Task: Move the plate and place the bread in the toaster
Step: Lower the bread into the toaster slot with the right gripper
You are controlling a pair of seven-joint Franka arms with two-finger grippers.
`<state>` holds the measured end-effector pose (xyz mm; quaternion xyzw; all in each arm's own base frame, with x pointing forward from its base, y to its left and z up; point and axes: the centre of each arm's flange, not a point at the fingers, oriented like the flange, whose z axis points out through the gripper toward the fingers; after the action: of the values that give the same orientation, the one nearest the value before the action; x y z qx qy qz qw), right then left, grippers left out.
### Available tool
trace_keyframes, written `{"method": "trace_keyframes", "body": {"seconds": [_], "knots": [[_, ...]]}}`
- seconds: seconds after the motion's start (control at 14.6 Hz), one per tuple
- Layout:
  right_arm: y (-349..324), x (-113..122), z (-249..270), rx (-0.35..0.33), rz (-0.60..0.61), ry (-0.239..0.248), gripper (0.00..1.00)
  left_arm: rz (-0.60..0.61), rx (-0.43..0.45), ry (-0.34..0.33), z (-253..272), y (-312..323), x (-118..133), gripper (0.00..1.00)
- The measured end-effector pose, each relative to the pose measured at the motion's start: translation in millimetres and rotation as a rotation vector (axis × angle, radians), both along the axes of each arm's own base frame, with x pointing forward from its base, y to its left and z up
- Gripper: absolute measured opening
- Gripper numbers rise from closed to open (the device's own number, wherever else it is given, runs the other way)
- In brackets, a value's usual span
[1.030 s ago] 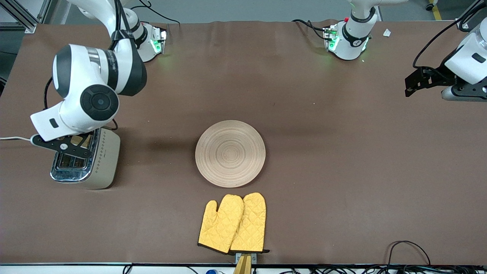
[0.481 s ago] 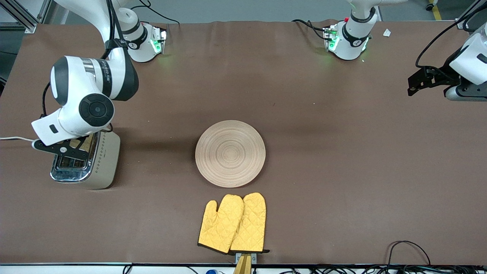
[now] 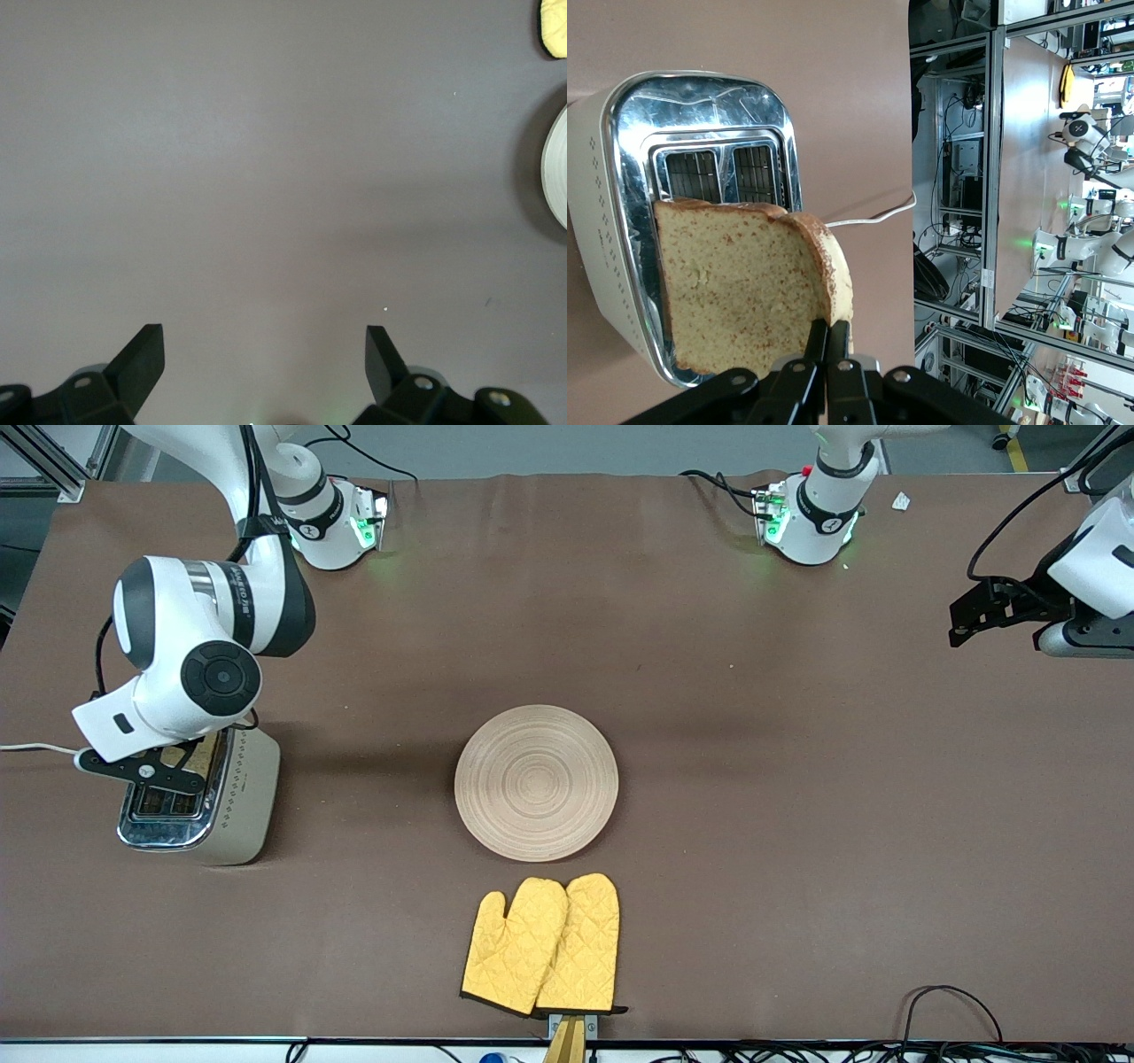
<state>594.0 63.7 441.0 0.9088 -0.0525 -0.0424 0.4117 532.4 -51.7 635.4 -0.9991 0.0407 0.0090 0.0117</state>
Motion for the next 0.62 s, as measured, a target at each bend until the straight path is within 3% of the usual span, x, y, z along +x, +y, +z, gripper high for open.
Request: {"method": "trace_keyframes", "body": {"seconds": [0.62], "knots": [[-18.0,4.8,-10.7,-0.009,0.026,-0.018,0.03,-0.001,-0.033,-0.006,4.4,-3.6,-0.5,1.00]]}}
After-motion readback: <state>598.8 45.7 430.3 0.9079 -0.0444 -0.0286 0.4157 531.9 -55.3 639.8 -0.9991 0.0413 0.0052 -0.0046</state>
